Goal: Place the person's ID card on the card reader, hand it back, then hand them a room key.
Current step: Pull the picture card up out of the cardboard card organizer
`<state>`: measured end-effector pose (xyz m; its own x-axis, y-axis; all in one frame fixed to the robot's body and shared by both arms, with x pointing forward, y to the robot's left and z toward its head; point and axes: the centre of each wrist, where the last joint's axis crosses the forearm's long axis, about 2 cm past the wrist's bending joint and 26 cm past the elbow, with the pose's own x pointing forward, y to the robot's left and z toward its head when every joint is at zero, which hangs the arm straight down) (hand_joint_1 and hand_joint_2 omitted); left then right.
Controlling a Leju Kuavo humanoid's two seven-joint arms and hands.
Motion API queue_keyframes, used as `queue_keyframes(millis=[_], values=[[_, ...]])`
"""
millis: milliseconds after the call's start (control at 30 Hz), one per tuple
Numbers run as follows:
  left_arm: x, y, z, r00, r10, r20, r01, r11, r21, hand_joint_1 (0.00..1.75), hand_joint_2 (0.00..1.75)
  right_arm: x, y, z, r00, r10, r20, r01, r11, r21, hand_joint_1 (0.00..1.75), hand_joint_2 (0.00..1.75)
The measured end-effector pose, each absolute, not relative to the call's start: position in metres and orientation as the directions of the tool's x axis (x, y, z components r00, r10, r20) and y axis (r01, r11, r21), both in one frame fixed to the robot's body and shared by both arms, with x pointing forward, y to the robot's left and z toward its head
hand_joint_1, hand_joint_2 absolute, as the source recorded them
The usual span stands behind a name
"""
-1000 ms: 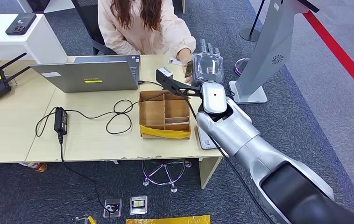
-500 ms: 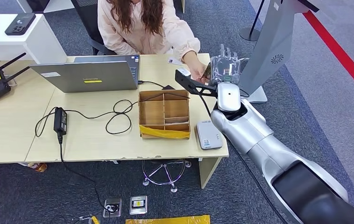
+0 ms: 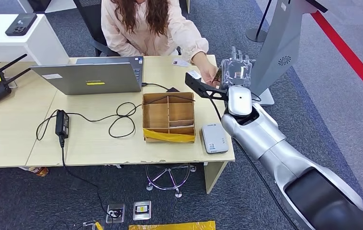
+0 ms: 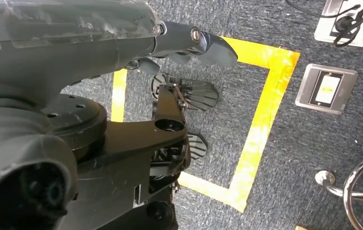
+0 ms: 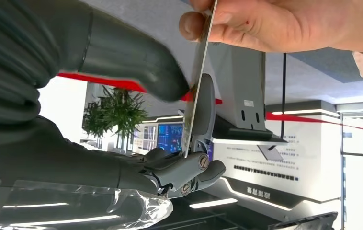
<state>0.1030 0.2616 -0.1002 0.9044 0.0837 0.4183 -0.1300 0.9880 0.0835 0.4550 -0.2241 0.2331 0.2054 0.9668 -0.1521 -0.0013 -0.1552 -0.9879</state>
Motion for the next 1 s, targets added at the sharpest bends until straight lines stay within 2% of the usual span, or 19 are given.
queue_keyframes(millis=[733, 1000], values=[[0.1, 0.263, -0.101, 0.91, 0.063, 0.41, -0.112, 0.989, 0.097, 0.0, 0.0, 0.443, -0.229, 0.229, 0.179, 0.981, -0.08, 0.021, -0.085, -0.996, 0.0, 0.0], [0.1, 0.263, -0.101, 0.913, 0.062, 0.403, -0.11, 0.989, 0.096, 0.0, 0.0, 0.437, -0.25, 0.221, 0.253, 0.967, 0.016, 0.014, 0.013, -1.0, 0.0, 0.0]])
